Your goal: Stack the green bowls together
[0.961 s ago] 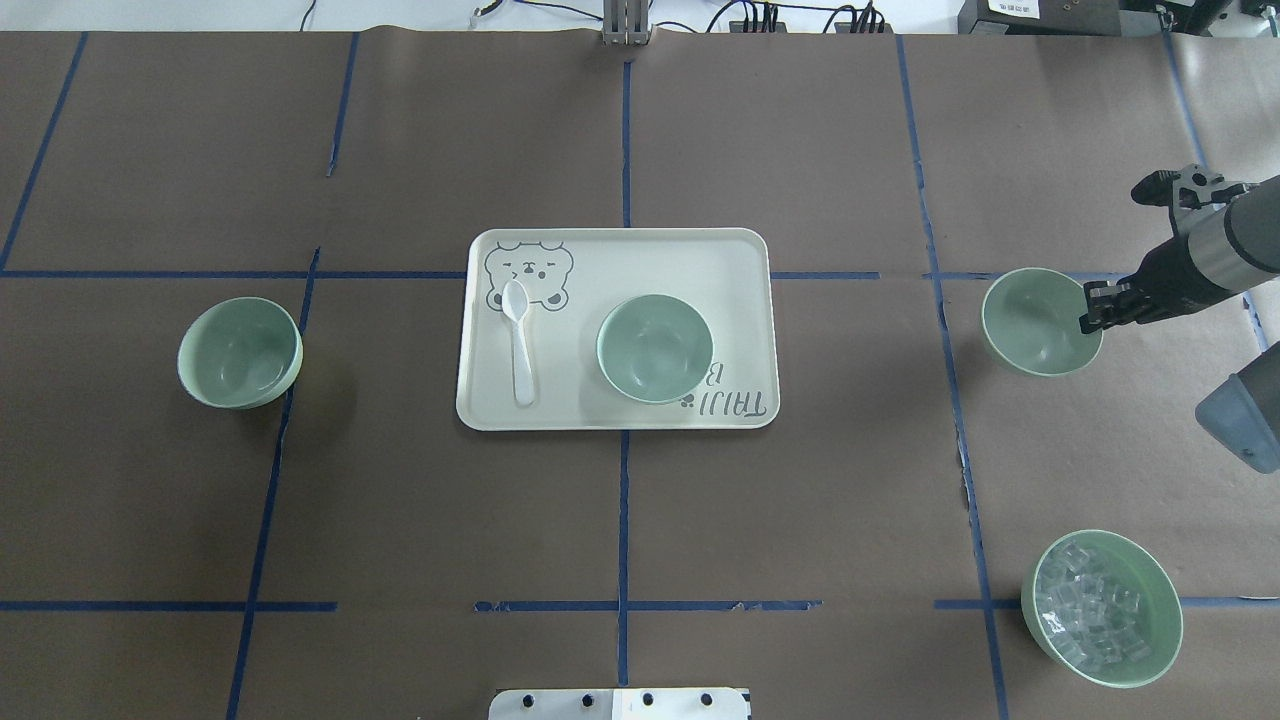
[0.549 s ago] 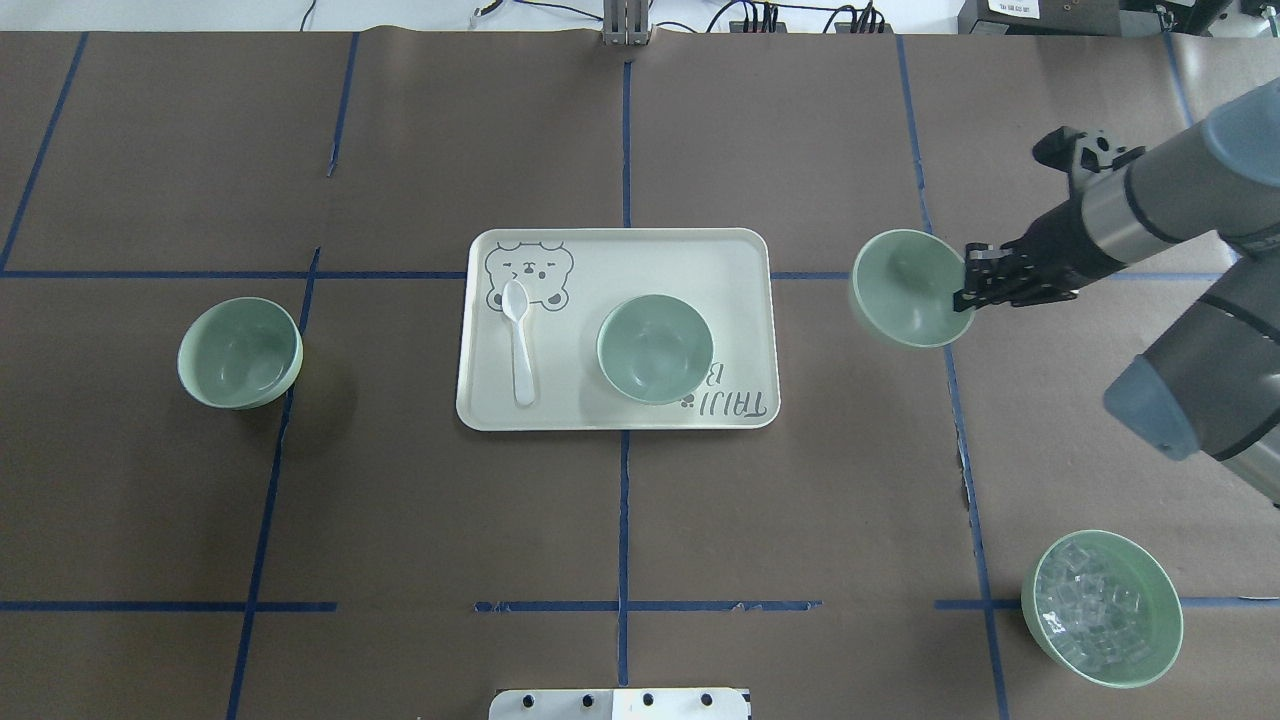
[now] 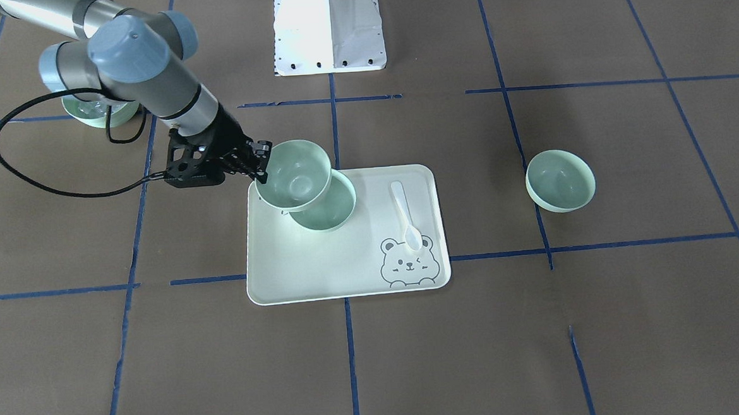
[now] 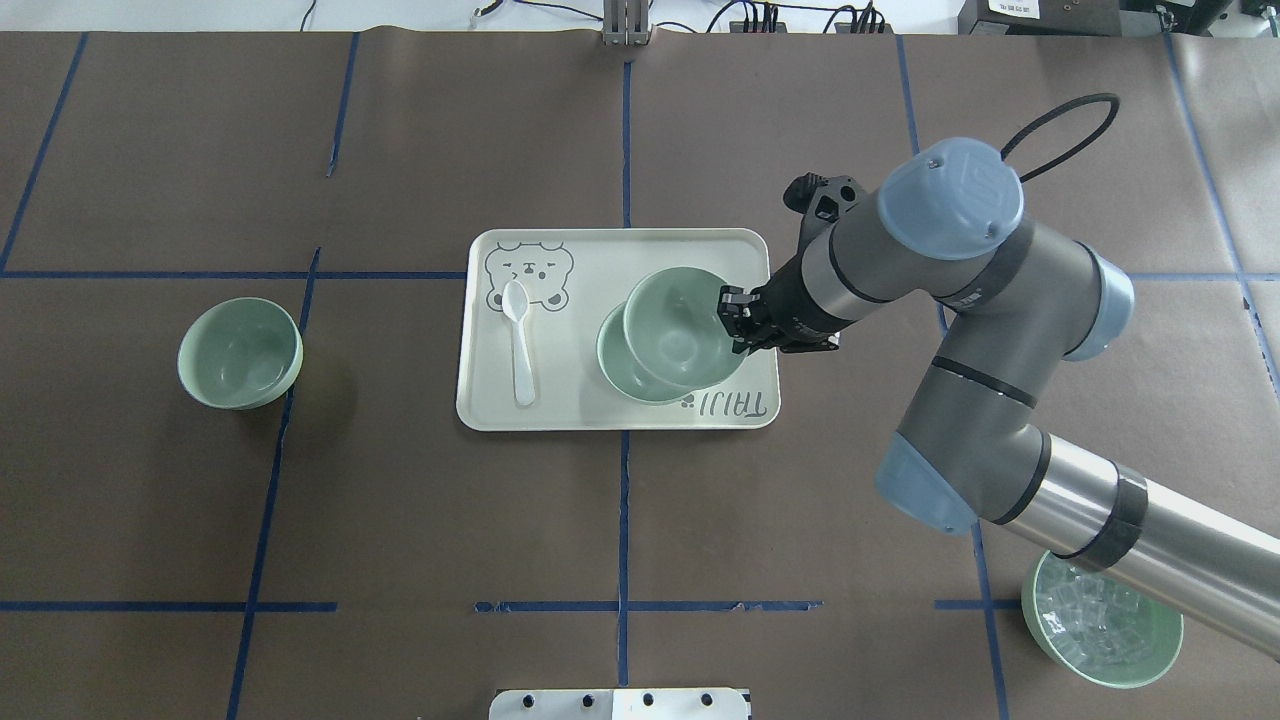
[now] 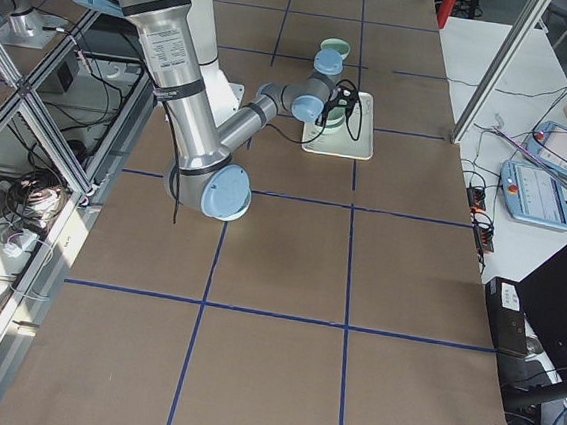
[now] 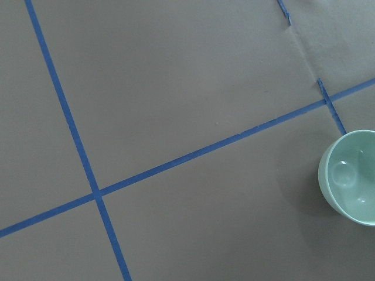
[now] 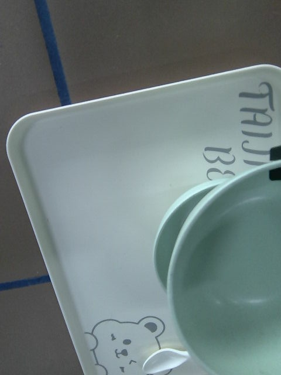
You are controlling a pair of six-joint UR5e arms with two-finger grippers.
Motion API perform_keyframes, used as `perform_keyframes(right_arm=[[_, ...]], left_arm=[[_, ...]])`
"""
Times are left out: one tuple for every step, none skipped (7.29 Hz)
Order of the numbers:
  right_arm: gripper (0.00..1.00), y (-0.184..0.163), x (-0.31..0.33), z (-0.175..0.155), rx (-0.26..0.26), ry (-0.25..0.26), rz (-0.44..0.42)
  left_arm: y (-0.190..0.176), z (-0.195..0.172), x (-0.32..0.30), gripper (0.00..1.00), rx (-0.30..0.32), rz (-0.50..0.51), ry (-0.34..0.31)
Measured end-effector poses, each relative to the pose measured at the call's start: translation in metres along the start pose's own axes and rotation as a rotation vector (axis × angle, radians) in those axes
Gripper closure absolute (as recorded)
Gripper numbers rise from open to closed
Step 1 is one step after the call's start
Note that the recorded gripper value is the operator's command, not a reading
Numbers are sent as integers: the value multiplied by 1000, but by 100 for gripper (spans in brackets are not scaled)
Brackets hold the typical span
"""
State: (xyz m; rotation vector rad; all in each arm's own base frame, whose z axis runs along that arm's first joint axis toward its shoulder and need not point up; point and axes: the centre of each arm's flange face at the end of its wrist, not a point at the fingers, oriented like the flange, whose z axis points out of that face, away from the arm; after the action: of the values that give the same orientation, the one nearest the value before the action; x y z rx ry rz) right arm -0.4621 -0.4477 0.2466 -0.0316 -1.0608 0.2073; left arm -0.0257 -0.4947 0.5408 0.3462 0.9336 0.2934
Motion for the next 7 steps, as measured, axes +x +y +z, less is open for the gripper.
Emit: perform_keyframes(right_arm=[[100,12,-12,9,-1,21,1],[100,20,-19,15,3,33,6],[100,21,-22,20,6,43,21],[100,18,-24,28,8,53,41],[100,15,-29,34,10,59,58],[100,12,-33,38,12,62,68],[100,10,-34,40,12,66,73]], left_arm=[[0,1,1,0,0,-1,1],[0,2,2,0,0,-2,2],[0,3,2,0,-1,-3,3],[0,3,2,0,-3,-3,3],[1,4,2,0,-4,-4,4],[1,4,2,0,-4,-3,4],[2,4,2,0,-5,-3,4]])
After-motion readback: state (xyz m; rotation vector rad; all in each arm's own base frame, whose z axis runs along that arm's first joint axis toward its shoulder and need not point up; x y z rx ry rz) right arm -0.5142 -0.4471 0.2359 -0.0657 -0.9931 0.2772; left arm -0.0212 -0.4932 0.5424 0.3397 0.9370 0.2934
